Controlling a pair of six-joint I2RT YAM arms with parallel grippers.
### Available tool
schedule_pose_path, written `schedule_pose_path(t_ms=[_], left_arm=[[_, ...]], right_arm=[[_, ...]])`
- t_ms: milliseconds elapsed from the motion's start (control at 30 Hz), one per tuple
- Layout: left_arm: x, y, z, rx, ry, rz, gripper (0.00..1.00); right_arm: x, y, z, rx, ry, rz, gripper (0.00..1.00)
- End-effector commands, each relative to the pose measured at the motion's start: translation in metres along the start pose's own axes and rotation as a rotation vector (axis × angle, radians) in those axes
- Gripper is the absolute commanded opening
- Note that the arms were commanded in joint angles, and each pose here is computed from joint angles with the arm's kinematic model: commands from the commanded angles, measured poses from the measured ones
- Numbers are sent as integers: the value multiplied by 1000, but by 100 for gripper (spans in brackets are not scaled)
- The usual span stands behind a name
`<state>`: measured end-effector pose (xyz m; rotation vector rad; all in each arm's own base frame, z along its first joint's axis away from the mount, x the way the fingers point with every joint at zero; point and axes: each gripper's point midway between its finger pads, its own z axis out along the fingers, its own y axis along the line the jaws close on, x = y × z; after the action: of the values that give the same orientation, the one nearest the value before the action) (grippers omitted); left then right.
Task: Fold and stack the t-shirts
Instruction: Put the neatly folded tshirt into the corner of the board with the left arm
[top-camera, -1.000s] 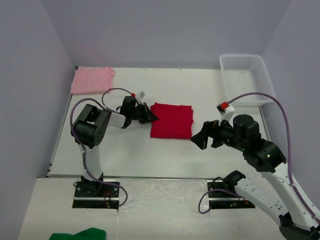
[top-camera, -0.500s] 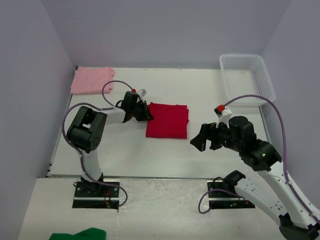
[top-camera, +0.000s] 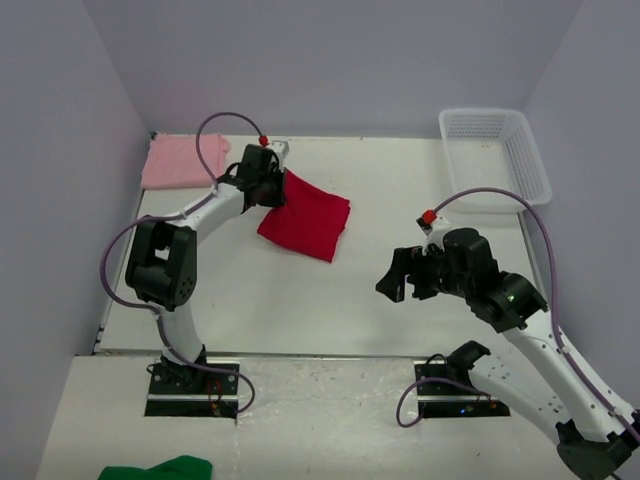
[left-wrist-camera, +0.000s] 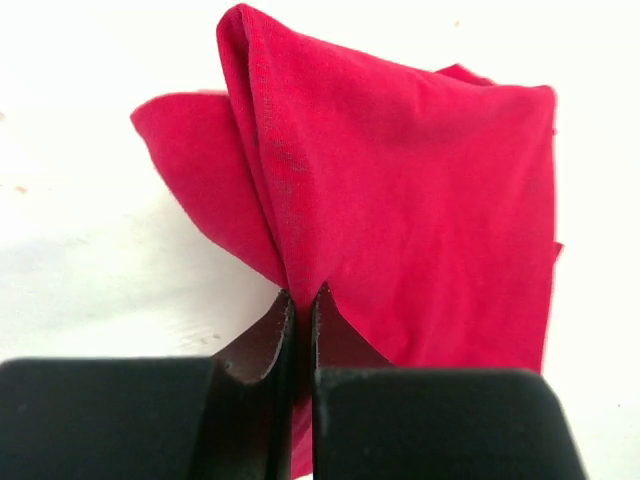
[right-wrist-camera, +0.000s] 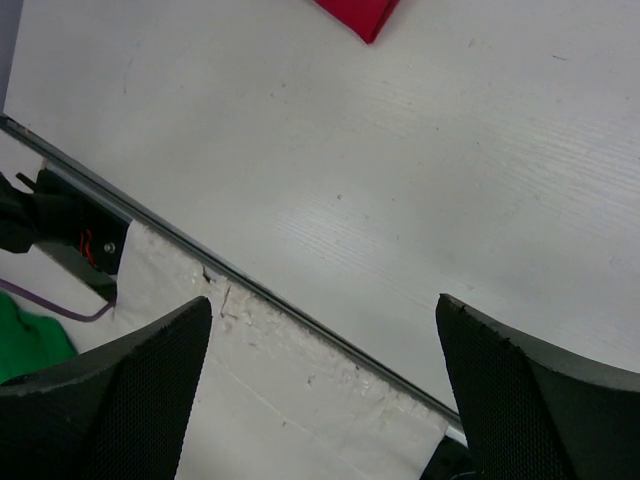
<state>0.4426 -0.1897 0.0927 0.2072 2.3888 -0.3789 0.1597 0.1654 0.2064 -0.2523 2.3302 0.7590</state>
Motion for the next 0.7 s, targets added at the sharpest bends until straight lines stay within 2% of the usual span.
schedule_pose_path(t_ms=[0, 467, 667], left_arm=[[-57, 17, -24, -63, -117, 100, 0], [-165, 72, -30, -140, -262, 235, 0], [-189, 97, -17, -156, -272, 270, 0]], right_arm=[[1, 5, 5, -34, 13, -1, 93], [9, 1, 35, -33, 123, -34, 92], [8, 1, 44, -33, 151, -30, 93]])
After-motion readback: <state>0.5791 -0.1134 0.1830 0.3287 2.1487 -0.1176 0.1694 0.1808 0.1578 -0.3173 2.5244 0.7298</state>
